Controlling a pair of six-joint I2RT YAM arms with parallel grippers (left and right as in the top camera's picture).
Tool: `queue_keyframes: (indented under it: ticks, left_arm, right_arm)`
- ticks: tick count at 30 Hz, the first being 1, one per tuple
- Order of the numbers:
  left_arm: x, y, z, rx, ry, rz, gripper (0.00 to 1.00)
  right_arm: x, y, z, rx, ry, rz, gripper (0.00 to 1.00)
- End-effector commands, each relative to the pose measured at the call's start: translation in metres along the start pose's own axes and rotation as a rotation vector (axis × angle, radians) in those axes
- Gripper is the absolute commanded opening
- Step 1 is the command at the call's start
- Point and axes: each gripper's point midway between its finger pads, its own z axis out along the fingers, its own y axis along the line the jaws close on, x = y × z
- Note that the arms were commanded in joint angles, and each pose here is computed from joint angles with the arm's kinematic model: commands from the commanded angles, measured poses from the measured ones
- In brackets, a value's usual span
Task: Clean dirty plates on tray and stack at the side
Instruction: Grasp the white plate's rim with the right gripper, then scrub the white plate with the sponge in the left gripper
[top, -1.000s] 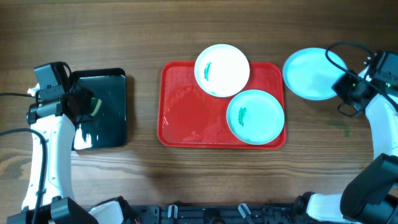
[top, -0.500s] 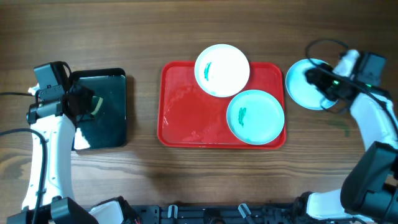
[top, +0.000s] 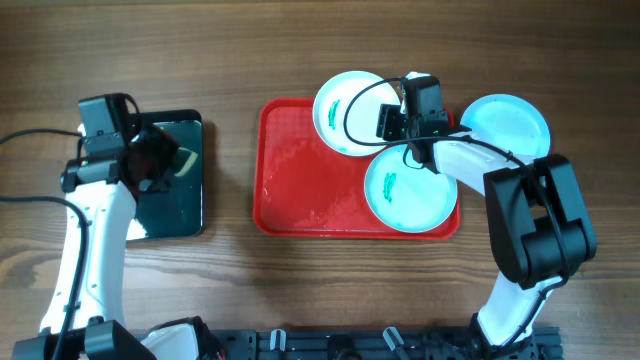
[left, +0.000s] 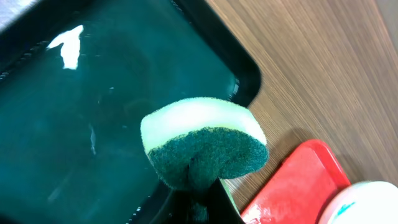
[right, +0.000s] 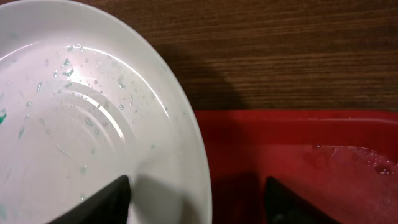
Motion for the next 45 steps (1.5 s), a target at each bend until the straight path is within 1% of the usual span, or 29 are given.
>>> queue_keyframes:
  ticks: [1,2,3,4,5,7,9,11,14,17,20,21,22,24,26,28,29,30,31,33,36,39,42,45]
  left_arm:
    - [0.004,-0.018,-0.001,0.041,0.003,0.057,0.04]
    - [0.006,-0.021,0.0,0.045,0.005,0.065,0.04]
    - [0.009,-0.024,0.0,0.05,0.01,0.076,0.04]
    - [0.014,-0.028,0.0,0.055,0.017,0.09,0.04]
    - [0.018,-0.032,0.0,0.061,0.023,0.108,0.04]
    - [0.026,-0.041,0.0,0.077,0.032,0.179,0.04]
    - [0.036,-0.05,0.0,0.094,0.045,0.238,0.04]
    - [0.048,-0.06,0.001,0.108,0.062,0.28,0.04]
    - [0.064,-0.07,0.01,0.117,0.092,0.323,0.04]
    - [0.086,-0.076,0.027,0.102,0.149,0.368,0.04]
    - [0.102,-0.081,0.039,0.097,0.183,0.402,0.04]
    - [0.106,-0.084,0.04,0.107,0.191,0.409,0.04]
    - [0.111,-0.089,0.04,0.125,0.2,0.418,0.04]
    - [0.117,-0.097,0.04,0.149,0.202,0.435,0.04]
    - [0.123,-0.104,0.038,0.17,0.201,0.456,0.04]
    - [0.128,-0.107,0.038,0.175,0.206,0.469,0.04]
    - [0.129,-0.108,0.038,0.176,0.207,0.472,0.04]
    - [0.13,-0.109,0.039,0.178,0.208,0.475,0.04]
    - [0.131,-0.109,0.04,0.179,0.21,0.478,0.04]
    - [0.137,-0.109,0.042,0.176,0.225,0.486,0.04]
    - [0.157,-0.115,0.047,0.207,0.287,0.508,0.04]
    - [0.172,-0.125,0.056,0.224,0.301,0.516,0.04]
    - [0.184,-0.132,0.065,0.231,0.312,0.484,0.04]
    - [0.208,-0.129,0.078,0.2,0.362,0.477,0.04]
  right_arm:
    - [-0.003,0.003,0.003,-0.015,-0.009,-0.04,0.48]
    - [-0.002,0.004,0.003,-0.024,-0.006,-0.039,0.41]
    - [-0.001,0.009,0.003,-0.051,0.001,-0.039,0.33]
    - [0.001,0.015,0.003,-0.088,0.012,-0.04,0.2]
    - [0.003,0.02,0.002,-0.117,0.021,-0.04,0.14]
    - [0.007,0.034,-0.001,-0.195,0.044,-0.043,0.11]
    - [0.012,0.052,-0.009,-0.28,0.074,-0.051,0.05]
    - [0.02,0.071,-0.018,-0.337,0.104,-0.069,0.05]
    - [0.036,0.091,-0.033,-0.352,0.162,-0.094,0.06]
    - [0.06,0.101,-0.045,-0.32,0.249,-0.078,0.14]
    - [0.077,0.105,-0.05,-0.319,0.316,-0.069,0.17]
    - [0.079,0.107,-0.05,-0.321,0.32,-0.073,0.27]
    - [0.08,0.109,-0.051,-0.323,0.319,-0.079,0.31]
    - [0.073,0.112,-0.049,-0.329,0.286,-0.086,0.34]
    - [0.058,0.113,-0.046,-0.321,0.222,-0.137,0.35]
    - [0.046,0.116,-0.045,-0.332,0.156,-0.259,0.35]
    - [0.043,0.115,-0.044,-0.325,0.14,-0.291,0.34]
    - [0.042,0.111,-0.043,-0.303,0.129,-0.317,0.31]
    - [0.043,0.107,-0.041,-0.282,0.131,-0.327,0.25]
    - [0.051,0.105,-0.042,-0.276,0.164,-0.325,0.18]
    - [0.062,0.104,-0.044,-0.267,0.212,-0.289,0.04]
    - [0.068,0.102,-0.045,-0.251,0.246,-0.223,0.04]
    - [0.071,0.1,-0.045,-0.245,0.26,-0.223,0.04]
    - [0.07,0.1,-0.045,-0.234,0.261,-0.176,0.04]
